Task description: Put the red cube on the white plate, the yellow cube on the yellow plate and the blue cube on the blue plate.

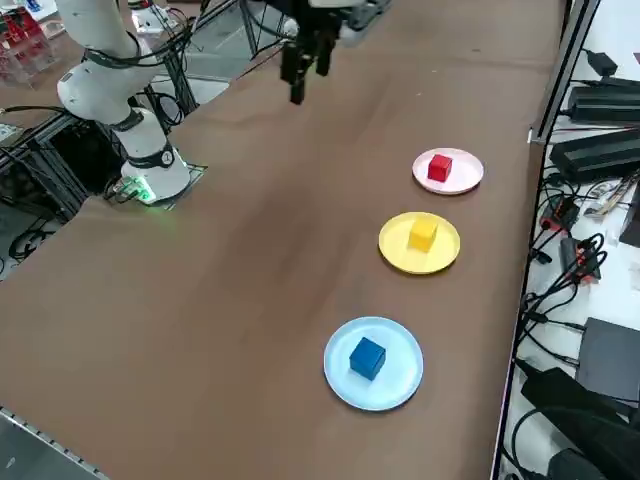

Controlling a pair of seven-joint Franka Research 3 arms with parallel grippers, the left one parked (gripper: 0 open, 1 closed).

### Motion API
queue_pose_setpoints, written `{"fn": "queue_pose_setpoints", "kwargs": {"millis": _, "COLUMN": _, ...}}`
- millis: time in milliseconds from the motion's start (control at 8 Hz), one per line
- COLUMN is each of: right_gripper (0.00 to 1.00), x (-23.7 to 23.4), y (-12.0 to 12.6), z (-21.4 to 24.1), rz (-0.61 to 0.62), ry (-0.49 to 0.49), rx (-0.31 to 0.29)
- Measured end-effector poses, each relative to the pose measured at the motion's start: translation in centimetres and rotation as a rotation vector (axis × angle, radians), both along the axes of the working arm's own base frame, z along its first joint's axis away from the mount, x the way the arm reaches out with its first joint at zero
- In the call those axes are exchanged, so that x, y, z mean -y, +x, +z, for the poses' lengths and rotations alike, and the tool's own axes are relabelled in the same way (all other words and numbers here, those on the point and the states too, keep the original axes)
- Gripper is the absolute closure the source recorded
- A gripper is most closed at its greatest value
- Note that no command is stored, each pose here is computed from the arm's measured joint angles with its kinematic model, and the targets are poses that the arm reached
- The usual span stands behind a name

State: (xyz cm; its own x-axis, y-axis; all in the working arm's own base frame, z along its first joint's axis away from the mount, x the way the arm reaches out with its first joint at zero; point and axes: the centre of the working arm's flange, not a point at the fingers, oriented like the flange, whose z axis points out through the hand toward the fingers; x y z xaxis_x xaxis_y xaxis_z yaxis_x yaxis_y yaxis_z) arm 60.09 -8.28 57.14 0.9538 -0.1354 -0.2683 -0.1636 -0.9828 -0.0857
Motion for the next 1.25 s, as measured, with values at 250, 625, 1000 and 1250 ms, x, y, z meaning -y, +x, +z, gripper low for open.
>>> {"fn": "queue_pose_setpoints", "kwargs": {"millis": 250, "right_gripper": 0.00, "x": 0.9, "y": -2.7, "z": -0.9, "rz": -0.035, "ry": -0.027, "rx": 0.137}}
{"fn": "queue_pose_setpoints", "kwargs": {"millis": 625, "right_gripper": 0.00, "x": -5.2, "y": -6.0, "z": -0.3, "rz": 0.097, "ry": -0.124, "rx": 0.243}}
{"fn": "queue_pose_setpoints", "kwargs": {"millis": 1000, "right_gripper": 0.00, "x": -6.6, "y": -7.1, "z": 1.8, "rz": 0.130, "ry": -0.139, "rx": 0.258}}
{"fn": "queue_pose_setpoints", "kwargs": {"millis": 1250, "right_gripper": 0.00, "x": -6.6, "y": -7.3, "z": 1.5, "rz": 0.131, "ry": -0.137, "rx": 0.237}}
